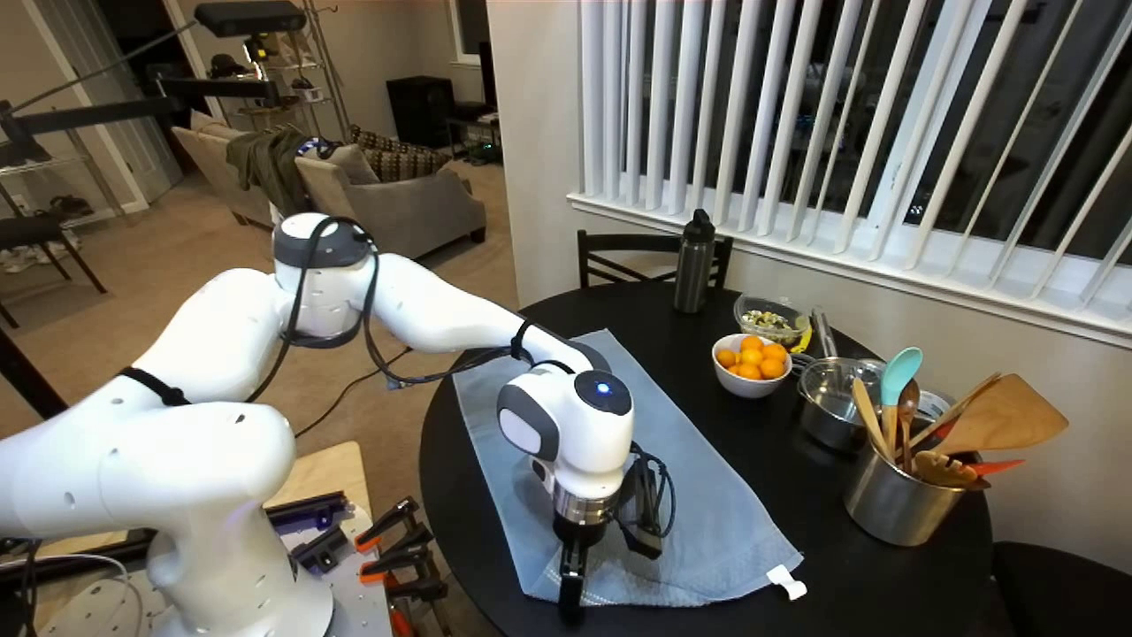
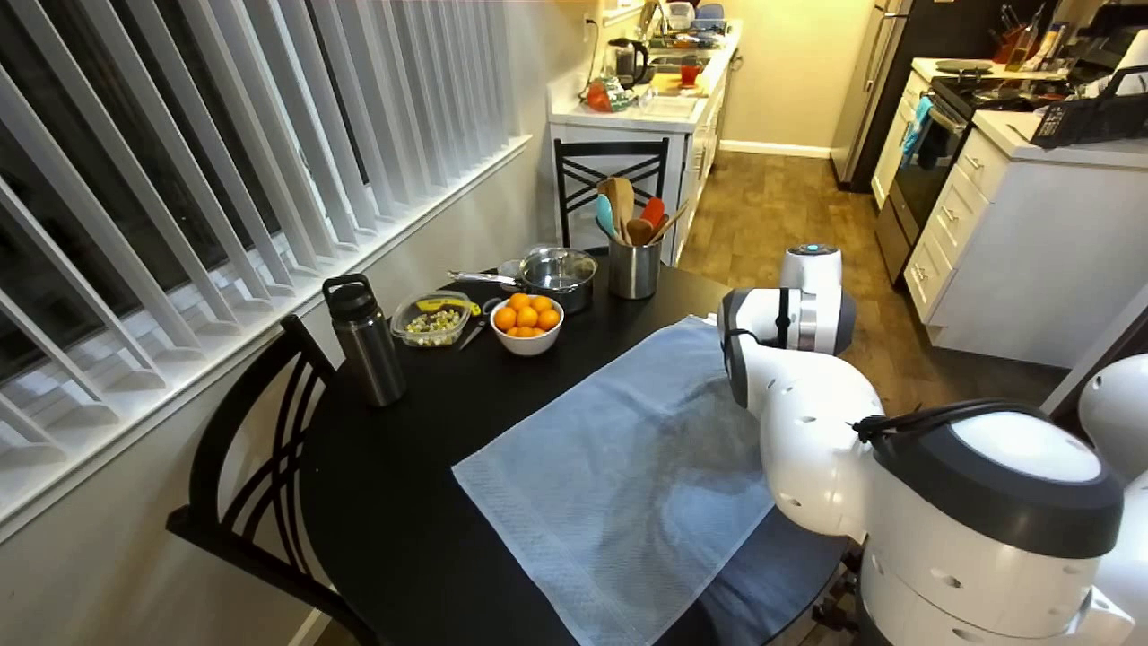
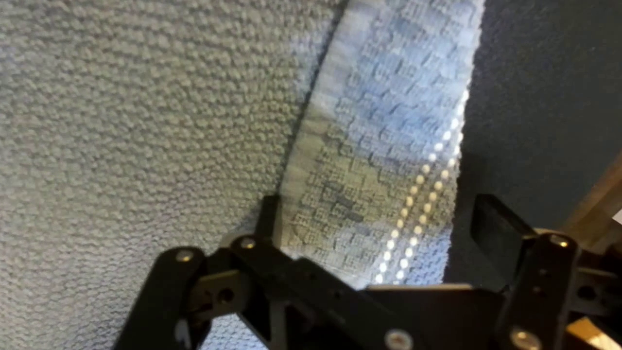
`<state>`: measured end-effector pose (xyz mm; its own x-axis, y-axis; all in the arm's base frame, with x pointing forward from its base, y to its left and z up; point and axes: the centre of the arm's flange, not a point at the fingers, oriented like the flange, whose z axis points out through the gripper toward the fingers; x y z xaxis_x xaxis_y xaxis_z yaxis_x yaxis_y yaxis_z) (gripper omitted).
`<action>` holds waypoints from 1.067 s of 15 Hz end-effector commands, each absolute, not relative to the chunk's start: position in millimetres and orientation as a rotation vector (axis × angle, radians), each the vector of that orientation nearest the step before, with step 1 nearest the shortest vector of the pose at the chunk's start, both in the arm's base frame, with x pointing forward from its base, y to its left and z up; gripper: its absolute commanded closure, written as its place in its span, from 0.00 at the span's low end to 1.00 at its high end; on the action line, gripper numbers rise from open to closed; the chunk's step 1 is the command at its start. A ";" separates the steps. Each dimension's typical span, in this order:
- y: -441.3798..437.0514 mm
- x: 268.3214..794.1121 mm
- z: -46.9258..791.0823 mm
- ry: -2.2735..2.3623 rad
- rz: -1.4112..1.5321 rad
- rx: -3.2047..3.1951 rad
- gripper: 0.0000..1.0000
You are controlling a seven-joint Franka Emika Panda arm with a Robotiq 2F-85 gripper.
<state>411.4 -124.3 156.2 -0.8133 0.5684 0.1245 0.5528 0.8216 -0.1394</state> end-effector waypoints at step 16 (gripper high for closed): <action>-126.3 423.8 158.1 -2.823 0.202 -0.950 0.00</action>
<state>416.1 -135.0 155.0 -0.8032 0.5805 0.1336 0.5646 0.8134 -0.1399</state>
